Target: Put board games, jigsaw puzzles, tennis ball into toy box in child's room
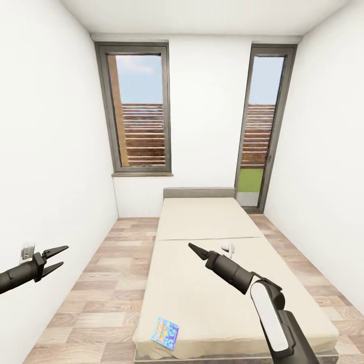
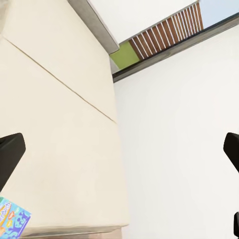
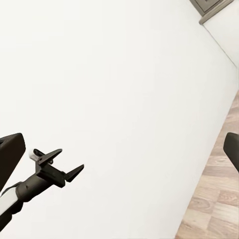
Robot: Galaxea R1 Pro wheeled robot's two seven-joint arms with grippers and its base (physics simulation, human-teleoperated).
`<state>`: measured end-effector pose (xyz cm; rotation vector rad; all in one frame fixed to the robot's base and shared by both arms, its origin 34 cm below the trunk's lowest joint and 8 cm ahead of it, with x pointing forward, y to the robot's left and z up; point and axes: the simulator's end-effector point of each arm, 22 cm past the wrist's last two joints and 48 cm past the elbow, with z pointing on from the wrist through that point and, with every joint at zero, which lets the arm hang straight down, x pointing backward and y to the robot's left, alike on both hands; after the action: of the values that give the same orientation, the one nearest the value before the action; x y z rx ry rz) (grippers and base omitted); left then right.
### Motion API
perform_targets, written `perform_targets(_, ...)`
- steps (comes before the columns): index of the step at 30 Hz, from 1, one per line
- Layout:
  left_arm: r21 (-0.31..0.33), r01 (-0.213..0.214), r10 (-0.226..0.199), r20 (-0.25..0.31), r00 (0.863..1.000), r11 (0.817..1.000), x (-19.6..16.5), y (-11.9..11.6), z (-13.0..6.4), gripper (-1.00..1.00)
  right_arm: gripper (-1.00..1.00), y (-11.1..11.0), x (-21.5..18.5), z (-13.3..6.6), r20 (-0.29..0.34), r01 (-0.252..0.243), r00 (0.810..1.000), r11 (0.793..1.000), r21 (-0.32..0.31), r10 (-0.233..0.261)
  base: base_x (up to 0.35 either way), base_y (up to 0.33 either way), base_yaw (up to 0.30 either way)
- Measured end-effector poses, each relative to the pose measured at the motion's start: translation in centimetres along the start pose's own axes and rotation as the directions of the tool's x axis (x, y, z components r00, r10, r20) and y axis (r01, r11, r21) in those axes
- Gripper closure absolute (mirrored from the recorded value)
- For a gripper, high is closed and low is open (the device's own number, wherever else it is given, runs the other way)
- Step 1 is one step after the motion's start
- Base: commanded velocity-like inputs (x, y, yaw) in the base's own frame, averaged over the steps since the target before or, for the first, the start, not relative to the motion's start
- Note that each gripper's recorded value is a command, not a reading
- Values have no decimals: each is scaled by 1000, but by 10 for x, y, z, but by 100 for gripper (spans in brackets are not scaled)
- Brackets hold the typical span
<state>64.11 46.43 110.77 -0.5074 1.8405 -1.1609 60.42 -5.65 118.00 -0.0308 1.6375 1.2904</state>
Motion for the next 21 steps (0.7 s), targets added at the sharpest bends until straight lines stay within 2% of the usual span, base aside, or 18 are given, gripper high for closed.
perform_targets(21, 0, -1, 1, 1, 1000, 1000, 0, 0, 0, -100, -100, -4, 1, 0, -4, -5, 1000, 1000, 16, 5, -28, 7, 0)
